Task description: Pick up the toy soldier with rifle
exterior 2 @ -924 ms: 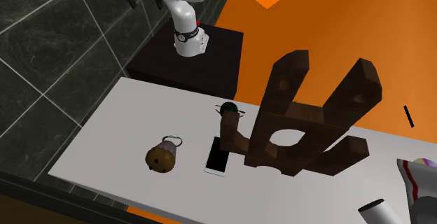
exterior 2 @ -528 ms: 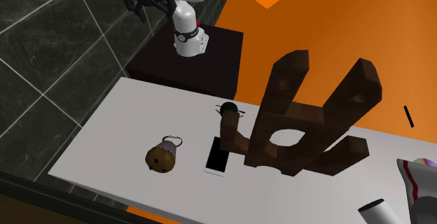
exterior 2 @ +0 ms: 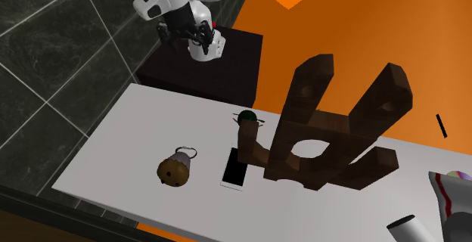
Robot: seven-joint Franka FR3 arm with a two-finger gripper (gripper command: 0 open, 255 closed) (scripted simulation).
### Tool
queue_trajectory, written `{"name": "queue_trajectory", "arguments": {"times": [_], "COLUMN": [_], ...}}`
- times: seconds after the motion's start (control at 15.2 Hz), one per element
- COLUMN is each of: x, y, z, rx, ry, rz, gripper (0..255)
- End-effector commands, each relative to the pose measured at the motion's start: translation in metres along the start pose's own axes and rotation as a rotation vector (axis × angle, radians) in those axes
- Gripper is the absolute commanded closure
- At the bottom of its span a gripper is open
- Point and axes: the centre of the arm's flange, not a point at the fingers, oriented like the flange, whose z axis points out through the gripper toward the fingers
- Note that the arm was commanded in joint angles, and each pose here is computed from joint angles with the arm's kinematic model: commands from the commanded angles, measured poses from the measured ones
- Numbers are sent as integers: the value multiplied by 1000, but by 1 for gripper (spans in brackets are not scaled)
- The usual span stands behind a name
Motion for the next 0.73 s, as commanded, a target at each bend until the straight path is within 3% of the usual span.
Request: {"name": "queue_trajectory", "arguments": {"times": [0.0, 0.66], "x": [11, 72], "y": [-17, -101], "z": [14, 86], "rx": [4, 18], "ry": [15, 70], "rz": [-10, -66], "gripper": [0, 0]}}
